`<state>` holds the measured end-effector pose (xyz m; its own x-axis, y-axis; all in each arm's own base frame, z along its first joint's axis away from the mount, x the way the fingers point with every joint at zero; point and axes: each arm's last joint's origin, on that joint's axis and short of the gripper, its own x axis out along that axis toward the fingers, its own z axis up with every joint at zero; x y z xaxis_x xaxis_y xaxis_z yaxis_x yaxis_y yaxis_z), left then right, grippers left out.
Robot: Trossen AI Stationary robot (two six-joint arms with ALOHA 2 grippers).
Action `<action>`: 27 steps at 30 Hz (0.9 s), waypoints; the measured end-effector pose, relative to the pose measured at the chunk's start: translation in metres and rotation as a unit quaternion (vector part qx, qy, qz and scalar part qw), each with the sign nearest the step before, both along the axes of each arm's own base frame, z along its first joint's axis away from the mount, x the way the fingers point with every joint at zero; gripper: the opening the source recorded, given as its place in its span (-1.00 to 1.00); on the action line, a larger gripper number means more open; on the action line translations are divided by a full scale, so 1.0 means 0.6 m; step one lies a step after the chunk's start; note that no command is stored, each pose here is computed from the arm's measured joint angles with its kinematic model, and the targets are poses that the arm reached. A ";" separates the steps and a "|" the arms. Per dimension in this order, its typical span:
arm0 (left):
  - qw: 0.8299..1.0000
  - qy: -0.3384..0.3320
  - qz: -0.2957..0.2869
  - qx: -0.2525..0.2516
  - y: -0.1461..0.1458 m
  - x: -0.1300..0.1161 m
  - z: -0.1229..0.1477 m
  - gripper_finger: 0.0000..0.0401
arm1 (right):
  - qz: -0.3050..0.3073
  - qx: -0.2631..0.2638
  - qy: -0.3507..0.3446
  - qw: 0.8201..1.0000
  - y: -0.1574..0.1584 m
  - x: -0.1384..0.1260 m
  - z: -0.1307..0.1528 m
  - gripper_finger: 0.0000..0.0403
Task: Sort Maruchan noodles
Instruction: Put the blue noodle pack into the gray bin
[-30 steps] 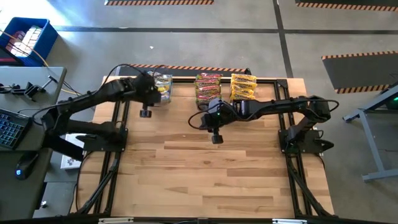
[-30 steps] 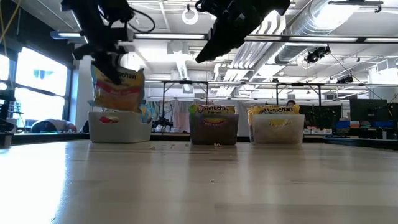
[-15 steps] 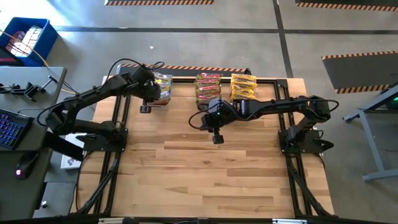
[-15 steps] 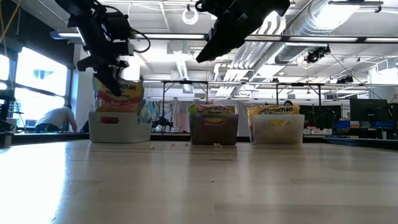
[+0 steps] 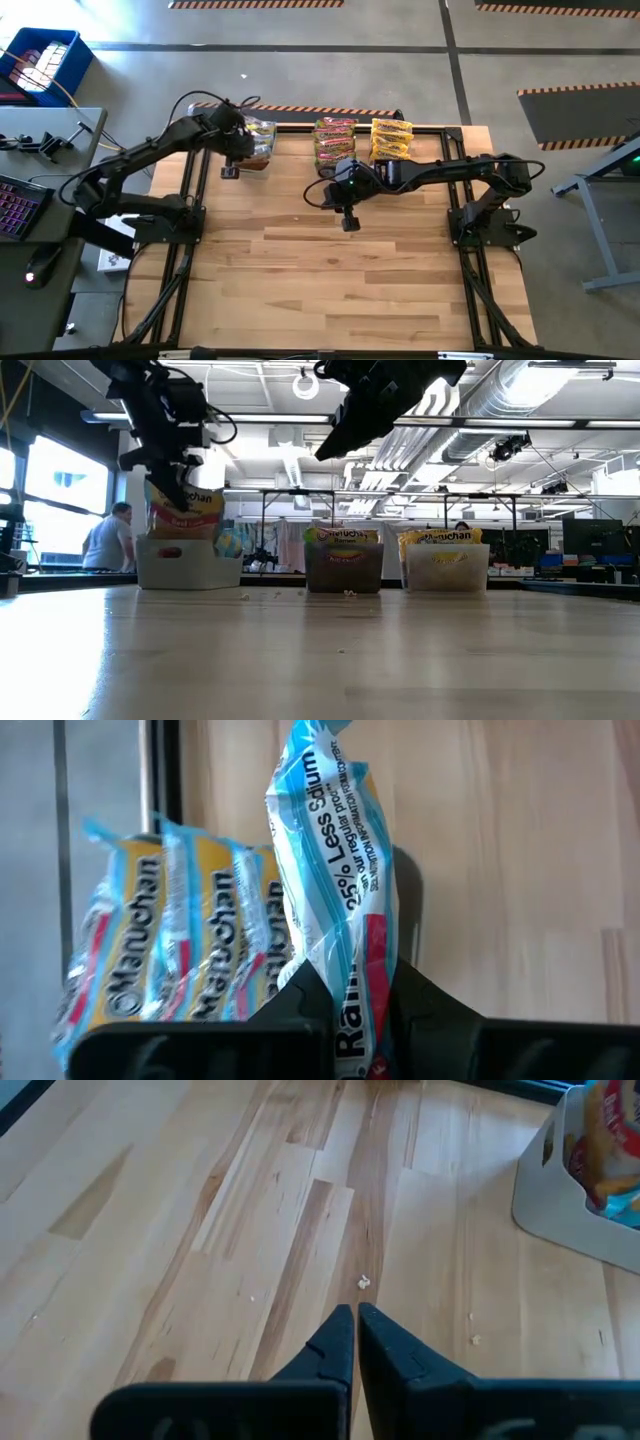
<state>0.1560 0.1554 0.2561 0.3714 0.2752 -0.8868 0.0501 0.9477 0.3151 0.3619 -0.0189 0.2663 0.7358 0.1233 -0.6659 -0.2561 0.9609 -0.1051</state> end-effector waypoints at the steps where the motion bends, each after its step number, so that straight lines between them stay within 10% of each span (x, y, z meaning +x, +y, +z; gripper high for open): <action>1: 1.000 0.003 0.000 0.001 0.000 -0.001 0.006 -0.93 | 0.000 0.000 0.000 1.000 0.000 0.000 0.000 -1.00; 27: 0.997 0.030 0.017 -0.069 0.029 0.011 -0.053 -0.63 | 0.010 -0.007 -0.001 1.000 0.000 0.000 -0.001 -1.00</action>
<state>0.1624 0.1730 0.2241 0.3092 0.1603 -0.9374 0.0310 0.9835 0.1784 0.3619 -0.0187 0.2660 0.7347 0.1288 -0.6660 -0.2750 0.9541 -0.1189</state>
